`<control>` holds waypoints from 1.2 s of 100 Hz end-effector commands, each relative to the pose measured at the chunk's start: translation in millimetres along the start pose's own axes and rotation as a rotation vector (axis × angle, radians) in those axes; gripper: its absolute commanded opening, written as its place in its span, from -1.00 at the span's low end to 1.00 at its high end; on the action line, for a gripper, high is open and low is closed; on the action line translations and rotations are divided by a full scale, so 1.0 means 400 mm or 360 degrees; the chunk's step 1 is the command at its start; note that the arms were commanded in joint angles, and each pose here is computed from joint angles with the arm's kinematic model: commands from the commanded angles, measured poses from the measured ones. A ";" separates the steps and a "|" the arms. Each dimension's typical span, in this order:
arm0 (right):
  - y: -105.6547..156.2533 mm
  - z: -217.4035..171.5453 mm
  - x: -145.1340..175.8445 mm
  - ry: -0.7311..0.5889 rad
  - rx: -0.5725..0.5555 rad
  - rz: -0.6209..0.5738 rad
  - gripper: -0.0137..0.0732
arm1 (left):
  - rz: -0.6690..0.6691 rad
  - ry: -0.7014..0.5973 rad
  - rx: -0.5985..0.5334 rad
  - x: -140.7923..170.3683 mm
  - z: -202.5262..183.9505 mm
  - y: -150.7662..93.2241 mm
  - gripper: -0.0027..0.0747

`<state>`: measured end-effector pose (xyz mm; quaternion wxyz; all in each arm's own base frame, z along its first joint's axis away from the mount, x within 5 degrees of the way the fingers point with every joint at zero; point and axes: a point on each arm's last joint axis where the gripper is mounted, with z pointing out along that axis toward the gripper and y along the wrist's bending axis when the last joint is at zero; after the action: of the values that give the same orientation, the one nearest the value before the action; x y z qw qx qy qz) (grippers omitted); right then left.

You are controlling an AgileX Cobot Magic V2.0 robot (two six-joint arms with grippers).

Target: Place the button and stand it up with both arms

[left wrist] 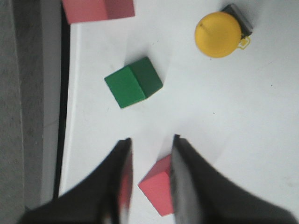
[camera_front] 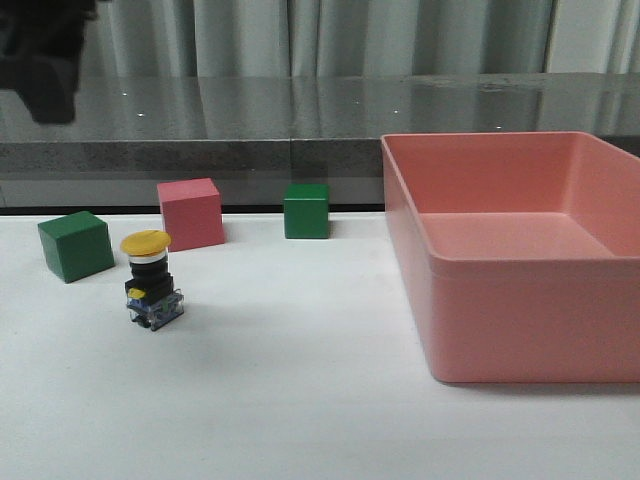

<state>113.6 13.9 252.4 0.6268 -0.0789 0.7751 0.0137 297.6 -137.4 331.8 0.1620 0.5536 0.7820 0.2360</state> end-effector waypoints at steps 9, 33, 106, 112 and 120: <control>-0.009 -0.004 -0.039 -0.0160 0.0051 0.0003 -0.95 | -0.0502 -0.0369 0.0009 0.102 -0.134 0.050 -0.98; -0.009 -0.004 -0.039 -0.0160 0.0051 0.0003 -0.95 | -0.0851 -0.0901 -0.0122 0.191 -0.190 0.003 -0.98; -0.009 -0.004 -0.039 -0.0160 0.0051 0.0003 -0.95 | -0.1464 -0.1687 -0.0180 0.429 -0.109 -0.465 -0.98; -0.009 -0.004 -0.039 -0.0160 0.0051 0.0003 -0.95 | -0.1464 -0.1717 -0.0219 0.434 -0.112 -0.467 -0.98; -0.009 -0.004 -0.039 -0.0160 0.0051 0.0003 -0.95 | -0.1478 -0.1767 -0.0290 0.438 -0.118 -0.461 -0.98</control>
<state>113.6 13.9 252.4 0.6268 -0.0789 0.7751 0.0137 66.7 -34.9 253.1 0.6105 0.2247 0.7522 -0.1046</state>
